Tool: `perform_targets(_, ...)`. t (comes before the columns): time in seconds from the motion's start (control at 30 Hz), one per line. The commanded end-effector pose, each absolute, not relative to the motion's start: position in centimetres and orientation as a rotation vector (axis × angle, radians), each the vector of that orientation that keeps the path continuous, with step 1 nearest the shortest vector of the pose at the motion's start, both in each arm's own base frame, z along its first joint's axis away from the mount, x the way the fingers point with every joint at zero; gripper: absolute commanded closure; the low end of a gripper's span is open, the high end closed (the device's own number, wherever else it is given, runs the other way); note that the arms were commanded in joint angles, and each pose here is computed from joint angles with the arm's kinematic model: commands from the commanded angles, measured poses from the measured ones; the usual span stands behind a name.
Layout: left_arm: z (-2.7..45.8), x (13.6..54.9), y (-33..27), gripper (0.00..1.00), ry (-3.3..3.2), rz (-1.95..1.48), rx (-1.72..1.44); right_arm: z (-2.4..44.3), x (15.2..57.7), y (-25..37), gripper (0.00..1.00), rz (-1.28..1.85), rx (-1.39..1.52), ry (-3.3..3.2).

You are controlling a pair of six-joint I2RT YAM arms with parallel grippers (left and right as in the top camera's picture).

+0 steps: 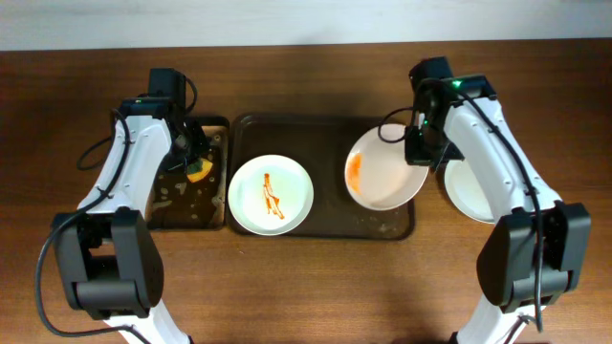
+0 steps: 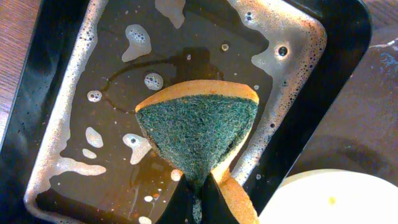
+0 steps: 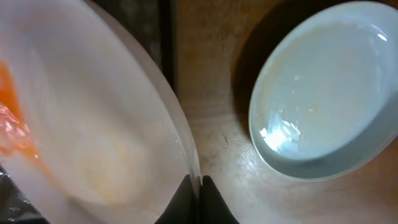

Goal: Clean dirty plates on tray and stack at the side
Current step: 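Lift the plate with the right gripper and stack it on the side plate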

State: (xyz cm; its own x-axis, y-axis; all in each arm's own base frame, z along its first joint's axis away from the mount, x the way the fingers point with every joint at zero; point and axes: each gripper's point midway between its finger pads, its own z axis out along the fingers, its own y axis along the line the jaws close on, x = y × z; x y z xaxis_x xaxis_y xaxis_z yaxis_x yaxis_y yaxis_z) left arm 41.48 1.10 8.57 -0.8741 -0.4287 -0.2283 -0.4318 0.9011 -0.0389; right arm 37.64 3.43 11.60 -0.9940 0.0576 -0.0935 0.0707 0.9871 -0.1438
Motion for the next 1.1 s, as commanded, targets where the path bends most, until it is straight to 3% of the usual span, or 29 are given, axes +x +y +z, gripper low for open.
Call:
perform_targets(0.0, 9.7, 41.7, 1.5, 1.00, 2.805, 0.033, -0.634, 13.0, 38.1, 2.3, 0.96, -0.424, 0.072, 2.976)
perform_targets(0.2, 9.7, 41.7, 1.5, 1.00, 2.805, 0.033, -0.634, 12.8, 38.4, 3.3, 0.96, -0.330, 0.117, 2.975)
perform_targets(0.37, 9.7, 41.7, 1.5, 1.00, 2.805, 0.033, -0.634, 12.5, 36.0, 3.6, 0.96, -0.334, 0.090, 3.077)
perform_targets(0.6, 9.7, 41.6, 1.5, 1.00, 2.806, 0.033, -0.634, 13.2, 40.6, 2.9, 0.96, -0.307, 0.202, 2.881)
perform_targets(0.87, 9.7, 41.6, 1.5, 1.00, 2.807, 0.033, -0.634, 12.8, 37.4, 2.5, 0.96, -0.365, 0.176, 3.008)
perform_targets(1.07, 9.7, 41.6, 1.5, 1.00, 2.806, 0.034, -0.634, 13.2, 40.0, 2.3, 0.96, -0.333, 0.210, 2.905)
